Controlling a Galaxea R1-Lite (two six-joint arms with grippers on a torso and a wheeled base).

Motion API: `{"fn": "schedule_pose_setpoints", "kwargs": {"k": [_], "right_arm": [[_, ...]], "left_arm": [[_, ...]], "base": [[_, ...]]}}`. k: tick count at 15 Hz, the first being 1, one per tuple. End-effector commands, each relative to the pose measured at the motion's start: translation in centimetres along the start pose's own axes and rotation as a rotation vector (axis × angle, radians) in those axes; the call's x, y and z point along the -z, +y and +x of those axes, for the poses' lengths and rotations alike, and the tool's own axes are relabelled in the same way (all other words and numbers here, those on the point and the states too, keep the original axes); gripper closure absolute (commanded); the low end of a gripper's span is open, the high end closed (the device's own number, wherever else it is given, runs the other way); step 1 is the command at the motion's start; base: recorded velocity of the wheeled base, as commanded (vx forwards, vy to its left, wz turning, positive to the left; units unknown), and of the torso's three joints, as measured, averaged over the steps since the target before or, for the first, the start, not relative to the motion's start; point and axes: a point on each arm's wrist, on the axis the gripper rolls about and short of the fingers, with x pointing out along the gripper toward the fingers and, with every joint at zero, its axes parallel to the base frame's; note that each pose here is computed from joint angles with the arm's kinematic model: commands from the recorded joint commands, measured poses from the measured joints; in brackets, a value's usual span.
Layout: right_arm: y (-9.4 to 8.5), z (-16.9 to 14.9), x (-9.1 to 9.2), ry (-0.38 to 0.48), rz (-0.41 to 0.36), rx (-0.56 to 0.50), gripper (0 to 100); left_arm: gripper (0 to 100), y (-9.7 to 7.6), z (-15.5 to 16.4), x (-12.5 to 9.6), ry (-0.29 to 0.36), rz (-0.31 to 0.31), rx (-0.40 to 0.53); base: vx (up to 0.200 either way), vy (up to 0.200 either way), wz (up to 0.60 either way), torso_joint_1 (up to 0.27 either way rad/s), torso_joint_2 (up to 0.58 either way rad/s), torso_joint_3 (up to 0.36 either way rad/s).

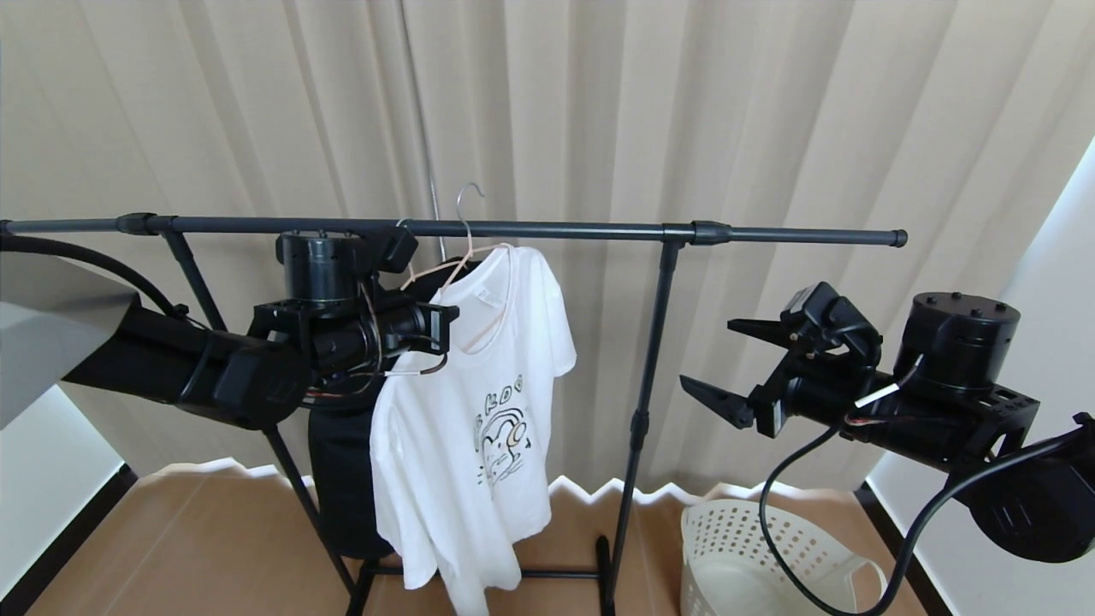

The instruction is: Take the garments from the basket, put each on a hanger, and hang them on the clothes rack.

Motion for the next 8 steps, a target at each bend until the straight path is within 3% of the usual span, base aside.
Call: {"fn": "schedule_pose_setpoints", "kwargs": {"k": [1, 8], "right_arm": [[0.0, 0.0, 0.1, 0.002, 0.0, -0.001, 0], [0.0, 0.2, 0.4, 0.011, 0.005, -0.004, 0]], "left_arm": [[100, 0.1, 0.6, 0.7, 0.021, -0.003, 0.0], [100, 0.5, 1.7, 2.0, 0.04, -0.011, -0.002]], "base": [[0.0, 0.0, 0.0, 0.0, 0.0, 0.0], [0.0, 0.0, 0.0, 0.0, 0.0, 0.0]]}}
